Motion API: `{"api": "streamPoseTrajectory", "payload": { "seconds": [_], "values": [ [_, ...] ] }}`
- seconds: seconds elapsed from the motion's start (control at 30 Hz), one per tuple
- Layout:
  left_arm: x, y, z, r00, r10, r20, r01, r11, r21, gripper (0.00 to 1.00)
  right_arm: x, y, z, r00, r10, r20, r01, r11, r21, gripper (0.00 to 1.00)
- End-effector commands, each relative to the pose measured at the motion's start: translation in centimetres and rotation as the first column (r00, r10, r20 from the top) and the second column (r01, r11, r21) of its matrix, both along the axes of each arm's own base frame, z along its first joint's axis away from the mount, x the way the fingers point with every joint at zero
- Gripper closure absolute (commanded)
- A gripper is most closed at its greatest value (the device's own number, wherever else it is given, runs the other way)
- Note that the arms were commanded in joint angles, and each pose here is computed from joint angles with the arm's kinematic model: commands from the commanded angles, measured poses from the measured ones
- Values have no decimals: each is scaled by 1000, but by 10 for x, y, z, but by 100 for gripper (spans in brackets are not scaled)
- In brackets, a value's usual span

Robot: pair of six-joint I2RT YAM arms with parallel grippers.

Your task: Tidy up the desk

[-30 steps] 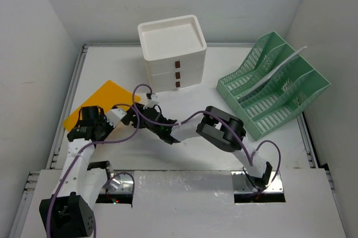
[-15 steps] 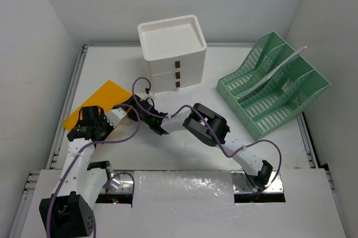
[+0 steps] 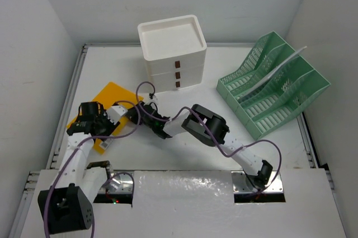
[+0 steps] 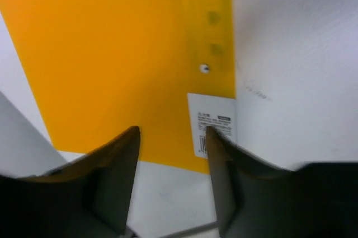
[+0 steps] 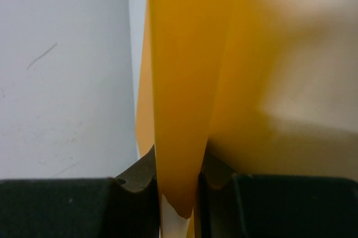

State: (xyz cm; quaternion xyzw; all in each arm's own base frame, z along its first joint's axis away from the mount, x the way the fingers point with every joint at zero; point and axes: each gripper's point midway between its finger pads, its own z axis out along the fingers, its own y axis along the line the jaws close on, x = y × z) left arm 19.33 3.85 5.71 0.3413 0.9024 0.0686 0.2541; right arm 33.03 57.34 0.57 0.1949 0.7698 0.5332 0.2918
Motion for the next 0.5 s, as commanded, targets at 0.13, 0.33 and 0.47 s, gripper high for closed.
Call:
{"api": "streamPoseTrajectory", "payload": {
  "seconds": [0.13,0.33,0.47],
  "values": [
    [23,-41,66,995,-60,74,75,970,-232,0,-18,-47,52,926,147,347,-37,952,-304,100],
    [28,-67,134,979,-72,189,136,927,-351,0,-44,-77,83,838,256,482,-85,933,-349,100],
    [45,-64,151,973,2,231,87,923,-375,0,-60,-97,110,787,300,539,-101,925,-367,100]
  ]
}}
